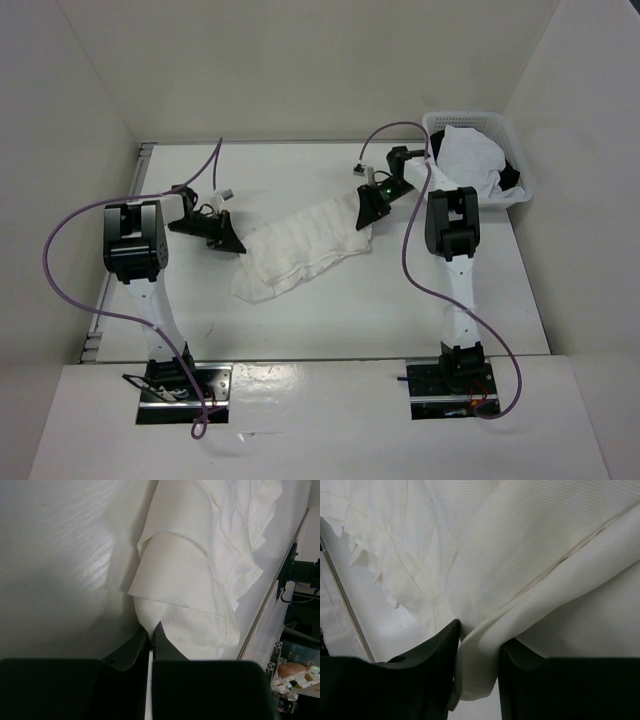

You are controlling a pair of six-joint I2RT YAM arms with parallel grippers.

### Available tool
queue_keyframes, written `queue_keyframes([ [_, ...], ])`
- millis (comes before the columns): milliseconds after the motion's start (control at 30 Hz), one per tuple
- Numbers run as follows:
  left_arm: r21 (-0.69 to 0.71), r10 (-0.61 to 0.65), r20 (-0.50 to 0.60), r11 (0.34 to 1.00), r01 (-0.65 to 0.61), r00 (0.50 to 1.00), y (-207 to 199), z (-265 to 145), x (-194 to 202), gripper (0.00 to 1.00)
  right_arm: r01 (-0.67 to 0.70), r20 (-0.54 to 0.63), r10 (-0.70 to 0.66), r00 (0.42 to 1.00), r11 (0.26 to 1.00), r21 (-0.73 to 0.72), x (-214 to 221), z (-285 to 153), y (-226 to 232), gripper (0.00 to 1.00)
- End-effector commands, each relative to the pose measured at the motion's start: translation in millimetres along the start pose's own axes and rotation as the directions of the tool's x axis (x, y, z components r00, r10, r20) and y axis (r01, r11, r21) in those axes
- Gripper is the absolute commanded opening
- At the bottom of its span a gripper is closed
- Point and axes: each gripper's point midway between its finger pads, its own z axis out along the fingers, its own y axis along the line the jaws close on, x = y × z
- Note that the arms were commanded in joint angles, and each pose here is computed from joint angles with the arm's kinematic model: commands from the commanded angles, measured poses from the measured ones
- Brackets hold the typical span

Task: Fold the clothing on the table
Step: Fold the skirt

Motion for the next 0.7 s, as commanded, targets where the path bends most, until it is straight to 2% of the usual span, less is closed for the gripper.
queue_keyframes([
  [0,0.034,0.042,0.01,0.999,-0.042,0.999,1,-1,-4,0.0,-0.034,-0.089,0.036,0.995,0.999,0.023,25,16,-14,0.36],
  [133,0.07,0.042,0.014,0.997,-0.043,0.999,-2,1,-2,0.0,-0.027,-0.096,0.029,0.995,0.999,0.019,25,20,-11,0.19],
  [167,0.08,0.042,0.012,0.996,-0.043,0.999,-2,2,-2,0.0,-0.027,-0.096,0.029,0.995,0.999,0.018,25,20,-11,0.13],
  [300,0.127,0.007,0.004,0.992,-0.007,1.0,3,7,7,0.0,-0.019,-0.077,0.026,0.997,0.996,0.087,13,8,-13,0.0],
  [500,0.222,-0.007,0.002,0.975,0.006,1.0,5,14,14,0.0,0.007,-0.036,0.002,0.999,0.969,0.247,-15,-23,-17,0.0],
  [667,0.269,-0.031,0.002,0.963,0.029,1.0,6,20,17,0.0,0.048,-0.011,-0.048,0.999,0.88,0.473,-50,-58,-16,0.0],
])
